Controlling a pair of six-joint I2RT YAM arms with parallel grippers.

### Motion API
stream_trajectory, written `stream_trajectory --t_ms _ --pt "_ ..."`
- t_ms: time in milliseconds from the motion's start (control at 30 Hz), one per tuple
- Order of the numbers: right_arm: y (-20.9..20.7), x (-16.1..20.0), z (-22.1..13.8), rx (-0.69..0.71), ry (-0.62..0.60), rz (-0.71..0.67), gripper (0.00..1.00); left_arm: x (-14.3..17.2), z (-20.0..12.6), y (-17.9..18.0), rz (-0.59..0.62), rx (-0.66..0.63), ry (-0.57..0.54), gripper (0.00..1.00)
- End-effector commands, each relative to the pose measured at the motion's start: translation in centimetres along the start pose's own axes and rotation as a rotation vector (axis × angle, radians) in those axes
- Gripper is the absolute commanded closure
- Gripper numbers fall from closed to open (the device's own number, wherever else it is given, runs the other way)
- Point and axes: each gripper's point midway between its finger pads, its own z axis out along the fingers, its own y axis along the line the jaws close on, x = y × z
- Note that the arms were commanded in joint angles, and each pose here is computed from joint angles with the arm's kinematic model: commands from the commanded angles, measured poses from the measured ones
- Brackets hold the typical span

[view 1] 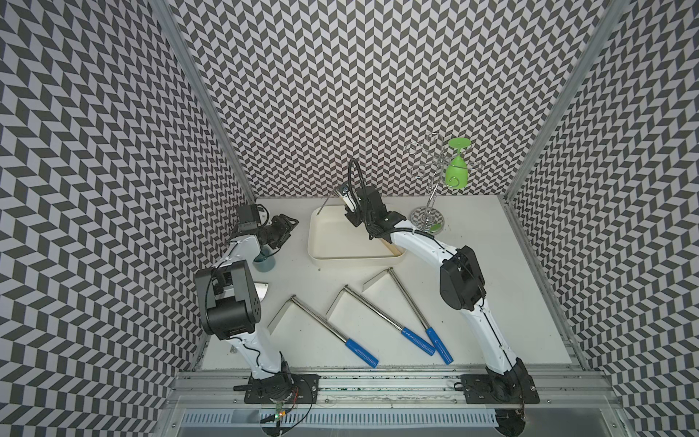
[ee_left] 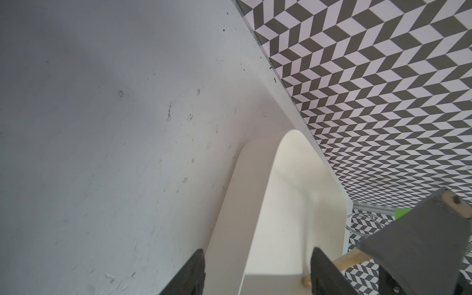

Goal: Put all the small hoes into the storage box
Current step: Place the hoe in the storage box.

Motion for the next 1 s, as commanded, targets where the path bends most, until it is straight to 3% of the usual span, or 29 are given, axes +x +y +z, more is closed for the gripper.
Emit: stream_trajectory --t_ms 0,967 --pt "-1.3 -3.6 -0.8 0.041 -0.121 -0.009 1.0 -0.6 -0.8 -0.7 0.024 0.018 -0.026 0.34" --pt "3.4 6.2 3.2 -0.105 0.047 -0.019 1.0 -0.7 -0.5 -0.2 0.024 0.004 -0.028 0.34"
